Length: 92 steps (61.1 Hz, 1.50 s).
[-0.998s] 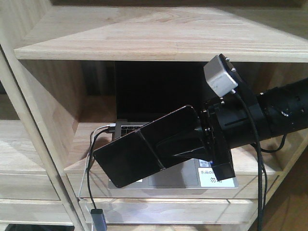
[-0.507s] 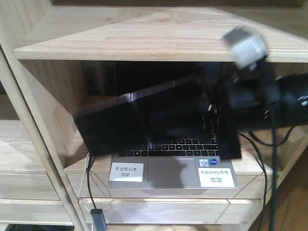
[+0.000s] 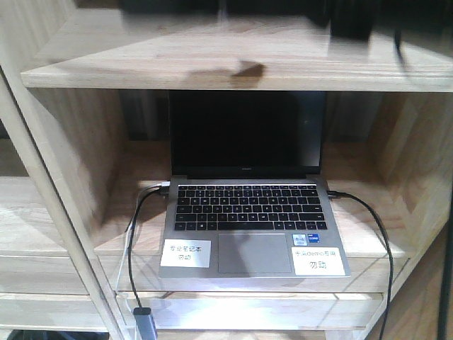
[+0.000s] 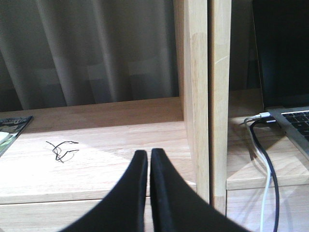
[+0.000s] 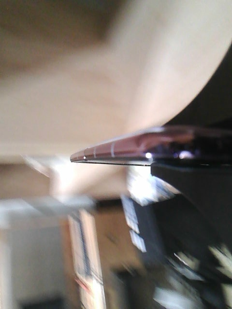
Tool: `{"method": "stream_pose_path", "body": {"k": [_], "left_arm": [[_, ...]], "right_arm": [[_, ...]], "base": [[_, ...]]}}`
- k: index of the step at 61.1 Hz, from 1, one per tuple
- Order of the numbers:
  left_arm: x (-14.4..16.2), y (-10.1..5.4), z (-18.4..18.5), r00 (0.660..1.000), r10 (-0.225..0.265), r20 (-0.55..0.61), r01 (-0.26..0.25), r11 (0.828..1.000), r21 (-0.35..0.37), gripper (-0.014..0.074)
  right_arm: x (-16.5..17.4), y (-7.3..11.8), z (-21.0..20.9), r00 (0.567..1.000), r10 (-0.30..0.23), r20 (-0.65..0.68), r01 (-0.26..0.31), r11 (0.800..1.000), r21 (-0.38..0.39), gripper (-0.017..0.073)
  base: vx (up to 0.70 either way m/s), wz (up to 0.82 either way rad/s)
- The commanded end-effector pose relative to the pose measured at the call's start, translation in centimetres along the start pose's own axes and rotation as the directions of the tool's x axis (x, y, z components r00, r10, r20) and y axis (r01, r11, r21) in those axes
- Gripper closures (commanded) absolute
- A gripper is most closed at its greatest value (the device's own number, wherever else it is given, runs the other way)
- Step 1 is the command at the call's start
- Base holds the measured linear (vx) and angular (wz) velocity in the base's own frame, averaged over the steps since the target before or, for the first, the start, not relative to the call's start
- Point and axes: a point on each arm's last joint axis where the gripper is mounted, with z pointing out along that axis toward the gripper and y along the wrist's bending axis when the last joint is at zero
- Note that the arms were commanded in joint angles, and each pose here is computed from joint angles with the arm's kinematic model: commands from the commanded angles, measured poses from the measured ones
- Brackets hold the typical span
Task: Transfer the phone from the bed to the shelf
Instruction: 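Lower the phone onto the upper shelf and open the right gripper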
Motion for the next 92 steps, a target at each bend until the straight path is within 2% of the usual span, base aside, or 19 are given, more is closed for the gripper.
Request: {"method": "stream_pose_path", "body": {"k": [1,14,24,28,43,51,60,76,92], "left_arm": [[-1.4,0.2,-0.3,0.995,-0.014,0.101,0.016,1.0,-0.015,0.0592],[-1.4,0.2,-0.3,0.995,-0.014,0.101,0.016,1.0,-0.015,0.0592],[-1.4,0.2,-0.3,0.995,-0.014,0.101,0.016,1.0,-0.015,0.0592],[-1.4,0.2,-0.3,0.995,-0.014,0.101,0.016,1.0,-0.015,0.0592],[-1.4,0.2,-0.3,0.995,-0.014,0.101,0.016,1.0,-0.015,0.0592],[-1.4,0.2,-0.3,0.995,-0.014,0.101,0.016,1.0,-0.015,0.0592],[-1.4,0.2,-0.3,0.995,-0.014,0.101,0.016,1.0,-0.015,0.0592],[-1.4,0.2,-0.3,0.995,-0.014,0.101,0.016,1.0,-0.015,0.0592],[-1.4,0.2,-0.3,0.995,-0.014,0.101,0.016,1.0,-0.015,0.0592]], "right_arm": [[-3.6,0.1,-0.2,0.991,-0.021,0.133,0.019,1.0,0.02,0.0562],[-5.6,-2.5,2.0,0.985,-0.017,0.169,0.016,1.0,0.01,0.0562],[-6.0,-3.2,5.4,0.983,-0.031,0.184,0.037,0.999,-0.029,0.0562],[-5.9,-3.5,6.8,0.983,-0.042,0.177,0.046,0.999,-0.02,0.0562],[-3.3,-6.9,10.6,0.988,0.055,0.146,-0.065,0.996,0.067,0.0562],[-1.5,-8.6,11.8,0.988,0.085,0.128,-0.099,0.989,0.109,0.0562],[0.4,-9.8,13.0,0.989,0.116,0.096,-0.127,0.985,0.115,0.0562],[2.9,-11.3,14.3,0.988,0.145,0.05,-0.15,0.98,0.134,0.0559],[4.4,-12.1,14.9,0.993,0.121,-0.007,-0.118,0.981,0.155,0.0515]], "base": [[0.0,0.0],[0.0,0.0],[0.0,0.0],[0.0,0.0],[0.0,0.0],[0.0,0.0],[0.0,0.0],[0.0,0.0],[0.0,0.0]]}}
